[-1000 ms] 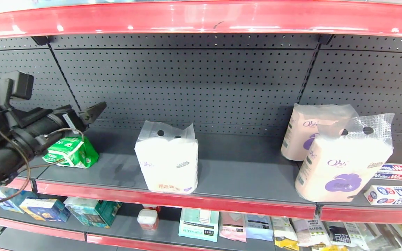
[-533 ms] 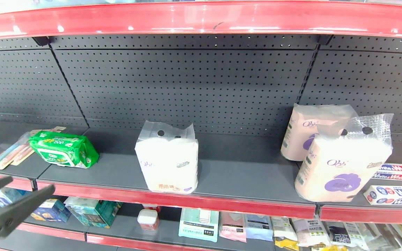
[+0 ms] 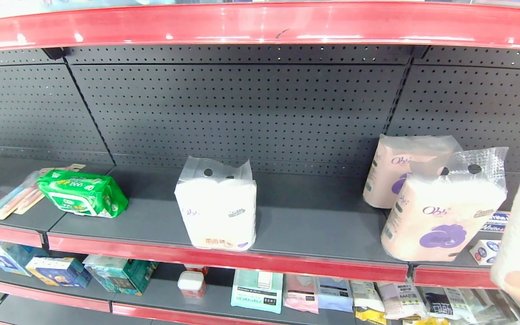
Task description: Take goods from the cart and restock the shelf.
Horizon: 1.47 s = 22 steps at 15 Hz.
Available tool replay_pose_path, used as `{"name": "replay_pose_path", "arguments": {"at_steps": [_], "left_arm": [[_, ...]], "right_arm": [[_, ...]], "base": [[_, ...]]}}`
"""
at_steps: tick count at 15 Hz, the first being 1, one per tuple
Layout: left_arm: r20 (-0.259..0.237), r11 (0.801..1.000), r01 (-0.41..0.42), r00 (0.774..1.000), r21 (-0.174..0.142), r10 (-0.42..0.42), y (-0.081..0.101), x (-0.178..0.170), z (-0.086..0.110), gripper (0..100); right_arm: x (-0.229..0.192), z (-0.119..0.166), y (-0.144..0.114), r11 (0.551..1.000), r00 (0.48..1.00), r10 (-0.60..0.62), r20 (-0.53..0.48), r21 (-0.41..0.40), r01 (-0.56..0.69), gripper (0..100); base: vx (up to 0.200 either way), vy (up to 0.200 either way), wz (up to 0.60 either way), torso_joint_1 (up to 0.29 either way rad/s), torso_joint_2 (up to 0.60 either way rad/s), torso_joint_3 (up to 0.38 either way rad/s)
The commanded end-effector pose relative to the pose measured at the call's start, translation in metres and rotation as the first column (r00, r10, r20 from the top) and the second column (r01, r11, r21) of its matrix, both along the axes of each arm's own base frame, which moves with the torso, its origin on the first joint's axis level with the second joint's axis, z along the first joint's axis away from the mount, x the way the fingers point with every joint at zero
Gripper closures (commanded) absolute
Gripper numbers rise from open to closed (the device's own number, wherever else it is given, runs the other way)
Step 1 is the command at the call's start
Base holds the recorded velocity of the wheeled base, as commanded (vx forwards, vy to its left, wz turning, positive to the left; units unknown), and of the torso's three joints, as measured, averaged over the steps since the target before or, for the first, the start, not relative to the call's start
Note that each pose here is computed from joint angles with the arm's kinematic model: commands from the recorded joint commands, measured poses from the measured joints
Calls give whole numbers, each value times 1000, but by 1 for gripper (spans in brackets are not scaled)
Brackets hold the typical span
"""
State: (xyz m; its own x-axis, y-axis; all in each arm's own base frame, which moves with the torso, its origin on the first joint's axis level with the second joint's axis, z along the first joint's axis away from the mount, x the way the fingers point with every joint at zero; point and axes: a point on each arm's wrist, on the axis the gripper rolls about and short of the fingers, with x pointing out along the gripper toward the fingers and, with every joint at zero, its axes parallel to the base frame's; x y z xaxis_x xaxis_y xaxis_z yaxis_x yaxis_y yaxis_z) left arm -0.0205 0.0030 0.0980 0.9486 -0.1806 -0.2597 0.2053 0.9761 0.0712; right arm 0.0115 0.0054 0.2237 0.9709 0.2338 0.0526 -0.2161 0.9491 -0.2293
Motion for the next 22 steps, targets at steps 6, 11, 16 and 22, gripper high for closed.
{"name": "replay_pose_path", "arguments": {"at_steps": [6,11,16,22], "left_arm": [[104,977,-176,977,-118,188,4,0,-10,0],[188,962,-187,956,-198,224,3,6,-15,0],[160,977,-129,975,-168,156,2,6,-18,0],[140,991,-25,989,-131,44,-1,5,-21,0]], "right_arm": [[64,48,26,937,929,350,-121,65,-344,100],[70,10,29,935,902,354,-247,72,-347,100],[74,21,39,904,888,426,-172,62,-422,100],[80,22,47,897,877,441,-189,62,-438,100]], "base": [[0,0,0,0,0,0],[0,0,0,0,0,0],[0,0,0,0,0,0],[0,0,0,0,0,0]]}}
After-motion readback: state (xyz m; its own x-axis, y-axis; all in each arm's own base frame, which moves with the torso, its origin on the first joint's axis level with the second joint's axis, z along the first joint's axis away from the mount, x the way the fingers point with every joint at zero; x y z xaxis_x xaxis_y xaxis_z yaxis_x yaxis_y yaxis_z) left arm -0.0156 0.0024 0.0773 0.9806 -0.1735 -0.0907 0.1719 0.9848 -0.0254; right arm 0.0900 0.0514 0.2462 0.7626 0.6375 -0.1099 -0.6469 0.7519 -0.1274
